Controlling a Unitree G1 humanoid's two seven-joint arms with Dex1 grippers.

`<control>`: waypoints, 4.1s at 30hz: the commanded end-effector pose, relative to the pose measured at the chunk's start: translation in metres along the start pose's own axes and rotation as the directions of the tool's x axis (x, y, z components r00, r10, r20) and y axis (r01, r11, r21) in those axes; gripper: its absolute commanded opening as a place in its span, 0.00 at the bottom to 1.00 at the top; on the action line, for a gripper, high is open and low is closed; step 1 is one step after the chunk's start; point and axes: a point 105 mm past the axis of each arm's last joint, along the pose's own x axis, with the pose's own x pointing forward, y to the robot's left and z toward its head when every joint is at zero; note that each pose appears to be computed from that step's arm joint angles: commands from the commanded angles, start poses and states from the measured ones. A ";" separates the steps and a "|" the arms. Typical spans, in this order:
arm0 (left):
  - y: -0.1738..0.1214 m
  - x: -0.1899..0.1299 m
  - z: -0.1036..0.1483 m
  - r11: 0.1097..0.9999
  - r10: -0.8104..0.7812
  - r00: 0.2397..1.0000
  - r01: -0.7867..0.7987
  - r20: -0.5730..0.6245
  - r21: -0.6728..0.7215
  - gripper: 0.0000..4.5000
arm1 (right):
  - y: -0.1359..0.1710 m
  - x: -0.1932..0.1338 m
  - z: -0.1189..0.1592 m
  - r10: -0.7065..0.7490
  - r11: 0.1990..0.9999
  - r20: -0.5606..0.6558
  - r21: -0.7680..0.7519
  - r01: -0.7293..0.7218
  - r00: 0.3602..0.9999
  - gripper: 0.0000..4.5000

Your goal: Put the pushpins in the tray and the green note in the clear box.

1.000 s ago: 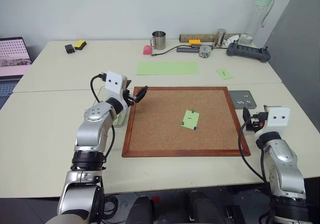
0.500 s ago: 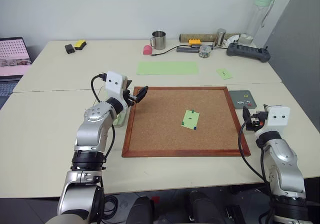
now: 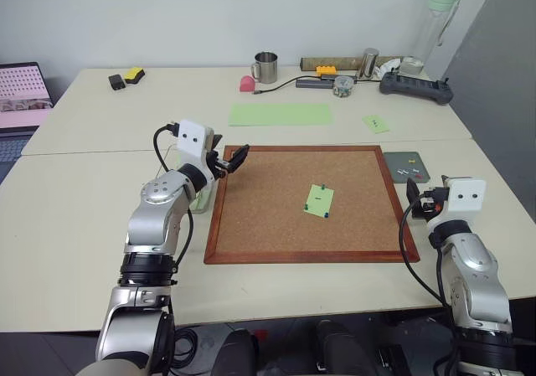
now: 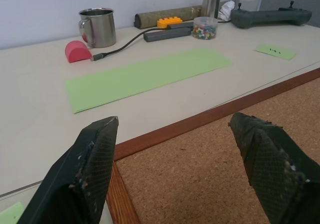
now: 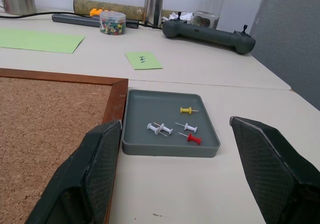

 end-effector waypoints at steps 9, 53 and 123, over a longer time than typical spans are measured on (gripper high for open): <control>-0.020 -0.002 0.030 0.994 -0.102 0.991 0.098 0.091 0.052 0.85 | -0.008 0.003 0.020 -0.021 1.000 0.069 -0.007 0.022 0.997 0.81; -0.094 -0.089 -0.041 0.950 -0.312 0.950 0.312 -0.024 0.015 0.85 | 0.133 0.022 0.028 0.845 0.528 0.060 0.058 -0.847 0.531 0.81; -0.124 -0.067 -0.102 0.889 -0.448 0.854 0.456 -0.267 -0.033 0.00 | 0.162 0.041 -0.013 0.826 0.563 -0.032 0.035 -0.826 0.562 0.02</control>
